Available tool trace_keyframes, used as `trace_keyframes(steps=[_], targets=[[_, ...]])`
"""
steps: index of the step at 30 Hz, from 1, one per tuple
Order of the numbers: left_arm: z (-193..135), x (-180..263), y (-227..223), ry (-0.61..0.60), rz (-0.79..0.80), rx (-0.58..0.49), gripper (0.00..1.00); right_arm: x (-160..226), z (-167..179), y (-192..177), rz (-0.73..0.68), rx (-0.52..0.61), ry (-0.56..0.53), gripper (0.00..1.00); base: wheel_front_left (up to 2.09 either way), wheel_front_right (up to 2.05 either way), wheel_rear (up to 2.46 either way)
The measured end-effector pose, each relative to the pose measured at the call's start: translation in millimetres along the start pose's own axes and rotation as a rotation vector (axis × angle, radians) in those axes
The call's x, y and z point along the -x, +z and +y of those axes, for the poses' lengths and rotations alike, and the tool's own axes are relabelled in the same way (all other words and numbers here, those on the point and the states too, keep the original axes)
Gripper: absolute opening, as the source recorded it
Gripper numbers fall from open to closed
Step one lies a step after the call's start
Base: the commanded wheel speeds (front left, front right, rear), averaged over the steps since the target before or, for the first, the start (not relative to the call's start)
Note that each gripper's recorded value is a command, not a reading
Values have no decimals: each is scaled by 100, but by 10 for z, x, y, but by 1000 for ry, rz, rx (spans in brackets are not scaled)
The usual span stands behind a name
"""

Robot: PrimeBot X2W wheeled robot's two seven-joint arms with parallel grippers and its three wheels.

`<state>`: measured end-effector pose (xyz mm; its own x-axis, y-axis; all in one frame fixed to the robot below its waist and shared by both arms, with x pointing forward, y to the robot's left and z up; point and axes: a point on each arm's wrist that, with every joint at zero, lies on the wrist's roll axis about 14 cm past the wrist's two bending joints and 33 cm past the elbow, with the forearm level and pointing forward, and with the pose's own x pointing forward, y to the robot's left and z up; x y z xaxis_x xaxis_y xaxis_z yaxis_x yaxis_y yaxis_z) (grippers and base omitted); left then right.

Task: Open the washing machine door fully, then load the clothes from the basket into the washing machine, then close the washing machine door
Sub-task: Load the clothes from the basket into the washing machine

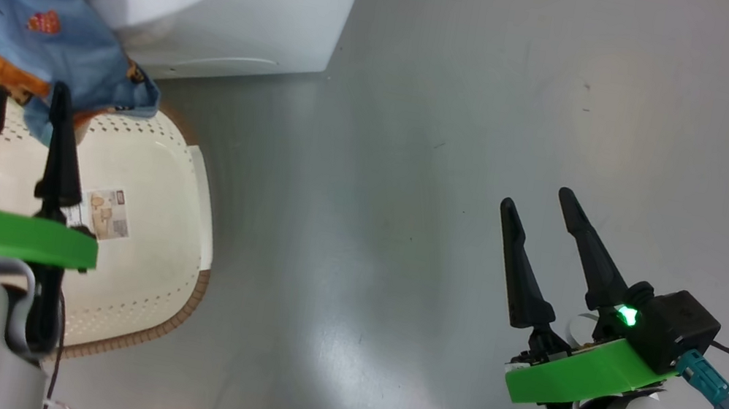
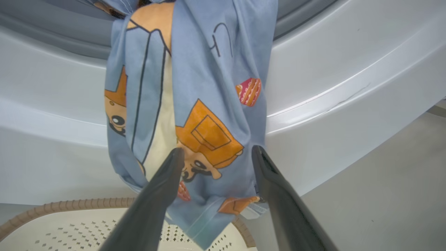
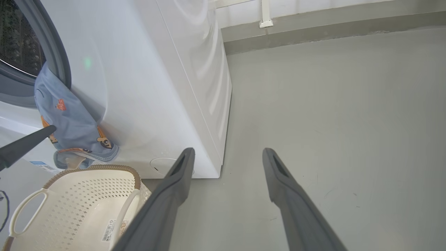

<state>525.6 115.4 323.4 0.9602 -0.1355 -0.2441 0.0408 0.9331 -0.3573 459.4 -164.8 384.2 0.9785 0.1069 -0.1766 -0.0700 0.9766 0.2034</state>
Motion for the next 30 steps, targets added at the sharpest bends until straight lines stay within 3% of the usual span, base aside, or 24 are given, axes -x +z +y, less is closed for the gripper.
trace_keyframes(steps=[16,17,18,19,30], targets=[[253,-460,-313,70,107,71,100,11,-104,-157,41,-4,-28,100,0,0,0],[262,-492,-315,66,109,69,95,11,-110,-171,44,-5,-30,100,0,0,0],[276,-523,-314,69,110,71,39,11,-115,-183,47,-8,-32,100,0,0,0],[283,-551,-310,69,111,68,0,10,-120,-193,49,-13,-34,100,0,0,0],[320,-520,-67,65,56,8,0,-10,-73,-147,35,-20,-22,100,0,0,0]])
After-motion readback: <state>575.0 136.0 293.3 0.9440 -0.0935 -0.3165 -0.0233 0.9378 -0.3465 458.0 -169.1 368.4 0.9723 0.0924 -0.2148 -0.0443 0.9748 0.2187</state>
